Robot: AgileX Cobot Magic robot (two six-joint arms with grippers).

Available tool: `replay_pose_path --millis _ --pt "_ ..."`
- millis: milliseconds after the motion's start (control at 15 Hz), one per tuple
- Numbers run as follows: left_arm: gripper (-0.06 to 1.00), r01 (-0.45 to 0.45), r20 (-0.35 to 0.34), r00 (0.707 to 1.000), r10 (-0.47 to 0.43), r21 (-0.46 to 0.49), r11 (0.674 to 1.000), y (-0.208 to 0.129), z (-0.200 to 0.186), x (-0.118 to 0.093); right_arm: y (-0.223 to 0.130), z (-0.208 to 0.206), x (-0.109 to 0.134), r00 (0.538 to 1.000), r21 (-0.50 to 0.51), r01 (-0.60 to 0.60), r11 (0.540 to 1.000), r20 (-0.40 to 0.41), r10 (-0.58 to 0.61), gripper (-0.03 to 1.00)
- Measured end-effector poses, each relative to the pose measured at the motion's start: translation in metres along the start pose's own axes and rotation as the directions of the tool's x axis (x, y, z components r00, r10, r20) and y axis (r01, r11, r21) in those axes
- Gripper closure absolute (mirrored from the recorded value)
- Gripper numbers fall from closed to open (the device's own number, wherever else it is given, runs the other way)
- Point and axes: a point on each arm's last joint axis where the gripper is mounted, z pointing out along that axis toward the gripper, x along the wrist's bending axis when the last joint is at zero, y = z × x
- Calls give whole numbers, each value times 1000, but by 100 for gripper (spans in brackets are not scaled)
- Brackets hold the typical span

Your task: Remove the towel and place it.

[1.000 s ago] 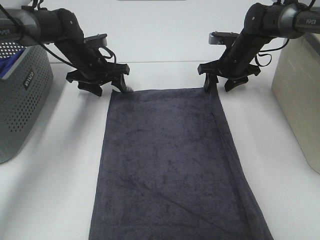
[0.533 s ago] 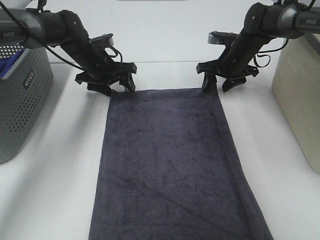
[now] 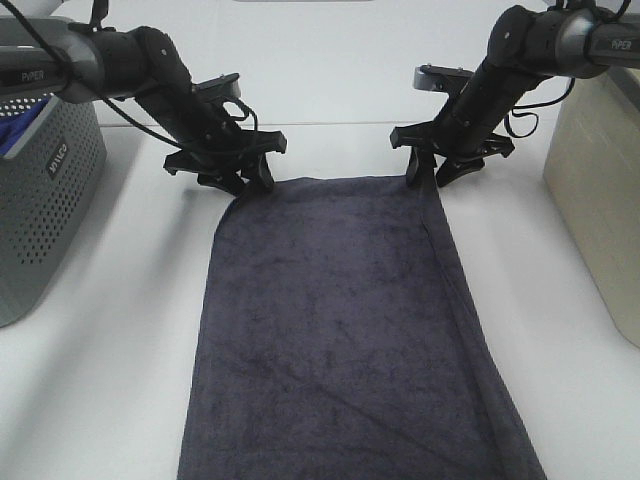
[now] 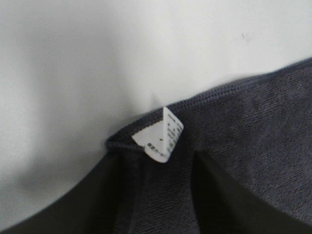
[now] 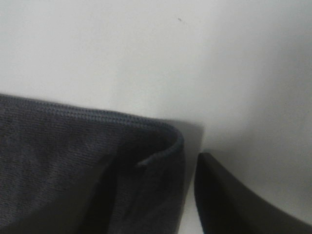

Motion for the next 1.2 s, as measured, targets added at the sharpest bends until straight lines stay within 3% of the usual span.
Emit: replay_pose_path --millis 67,200,400,667,1200 --pt "75 -4 0 1000 4 7 1000 -2 3 -1 0 0 -1 1000 4 17 1000 16 -17 61" --pt "93 -23 -1 1000 23 8 1000 -2 4 -1 -1 0 -3 999 12 35 999 35 -35 76" --pt "94 -51 -15 999 51 11 999 -3 4 -1 -2 -1 -5 996 33 66 997 65 -68 94" --pt "94 -150 -90 984 152 26 988 -3 3 2 6 -11 -5 982 41 165 985 83 -168 95" --pt "94 -298 -198 934 298 28 954 17 -9 4 22 -27 1 875 -4 482 876 62 -481 95"
